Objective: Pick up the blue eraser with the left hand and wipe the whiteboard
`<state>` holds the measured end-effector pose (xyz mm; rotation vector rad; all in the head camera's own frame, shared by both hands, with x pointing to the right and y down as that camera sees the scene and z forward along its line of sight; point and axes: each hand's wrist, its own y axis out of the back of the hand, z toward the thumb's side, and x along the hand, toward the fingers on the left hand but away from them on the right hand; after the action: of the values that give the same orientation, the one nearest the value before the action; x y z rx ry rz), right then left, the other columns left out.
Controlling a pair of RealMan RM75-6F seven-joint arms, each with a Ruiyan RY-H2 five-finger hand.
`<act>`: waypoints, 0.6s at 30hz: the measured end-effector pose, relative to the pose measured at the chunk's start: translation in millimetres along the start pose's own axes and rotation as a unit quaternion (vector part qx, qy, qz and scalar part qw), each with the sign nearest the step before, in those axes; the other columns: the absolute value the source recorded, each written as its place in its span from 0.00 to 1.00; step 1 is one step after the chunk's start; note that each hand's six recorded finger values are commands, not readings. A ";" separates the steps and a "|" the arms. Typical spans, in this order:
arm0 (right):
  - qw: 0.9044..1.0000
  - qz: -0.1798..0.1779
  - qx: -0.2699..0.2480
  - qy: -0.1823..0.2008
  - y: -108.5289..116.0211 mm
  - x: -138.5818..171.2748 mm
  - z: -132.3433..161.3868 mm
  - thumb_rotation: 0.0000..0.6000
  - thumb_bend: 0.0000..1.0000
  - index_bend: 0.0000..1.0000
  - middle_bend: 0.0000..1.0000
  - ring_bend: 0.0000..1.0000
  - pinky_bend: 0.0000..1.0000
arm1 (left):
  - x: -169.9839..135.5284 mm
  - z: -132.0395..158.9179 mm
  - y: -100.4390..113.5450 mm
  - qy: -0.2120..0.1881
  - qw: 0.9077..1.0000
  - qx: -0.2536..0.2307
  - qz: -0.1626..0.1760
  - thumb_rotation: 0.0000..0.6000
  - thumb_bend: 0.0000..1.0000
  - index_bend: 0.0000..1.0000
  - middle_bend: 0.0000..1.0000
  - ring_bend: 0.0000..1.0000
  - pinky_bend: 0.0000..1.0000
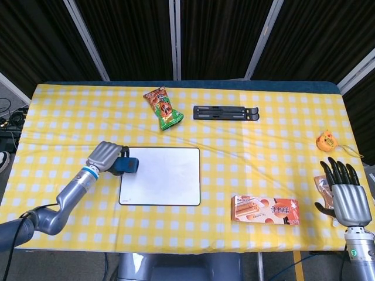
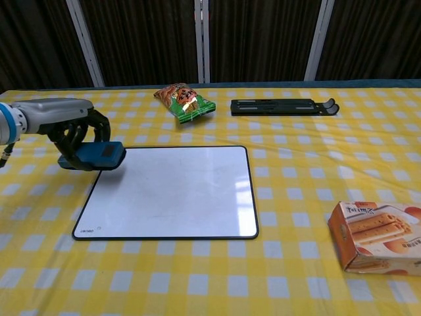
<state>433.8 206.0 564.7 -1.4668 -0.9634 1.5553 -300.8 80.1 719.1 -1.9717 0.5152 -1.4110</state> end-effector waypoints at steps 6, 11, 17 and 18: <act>1.000 -0.003 -0.001 0.002 1.3 -0.8 2.1 1.00 0.00 0.00 0.00 0.00 0.00 | -16.4 -50.5 -10.1 0.044 0.999 0.002 -0.008 1.00 0.23 0.58 0.47 0.52 0.56; 1.000 -0.004 -0.002 0.003 1.4 -1.1 3.8 1.00 0.00 0.00 0.00 0.00 0.00 | -26.5 -66.9 -18.1 0.050 0.999 0.002 -0.009 1.00 0.02 0.12 0.07 0.10 0.33; 1.000 -0.003 -0.006 -0.002 3.9 -0.8 2.9 1.00 0.00 0.00 0.00 0.00 0.00 | -40.2 -74.4 -11.1 0.045 0.999 -0.017 0.000 1.00 0.00 0.00 0.00 0.00 0.05; 1.000 -0.004 -0.008 -0.002 5.0 -0.8 3.0 1.00 0.00 0.00 0.00 0.00 0.00 | -42.9 -75.8 -8.8 0.046 0.999 -0.019 0.001 1.00 0.00 0.00 0.00 0.00 0.03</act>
<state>430.6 203.2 560.6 -1.4694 -0.9840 1.5477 -387.0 93.1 711.8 -1.9411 0.5901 -1.5065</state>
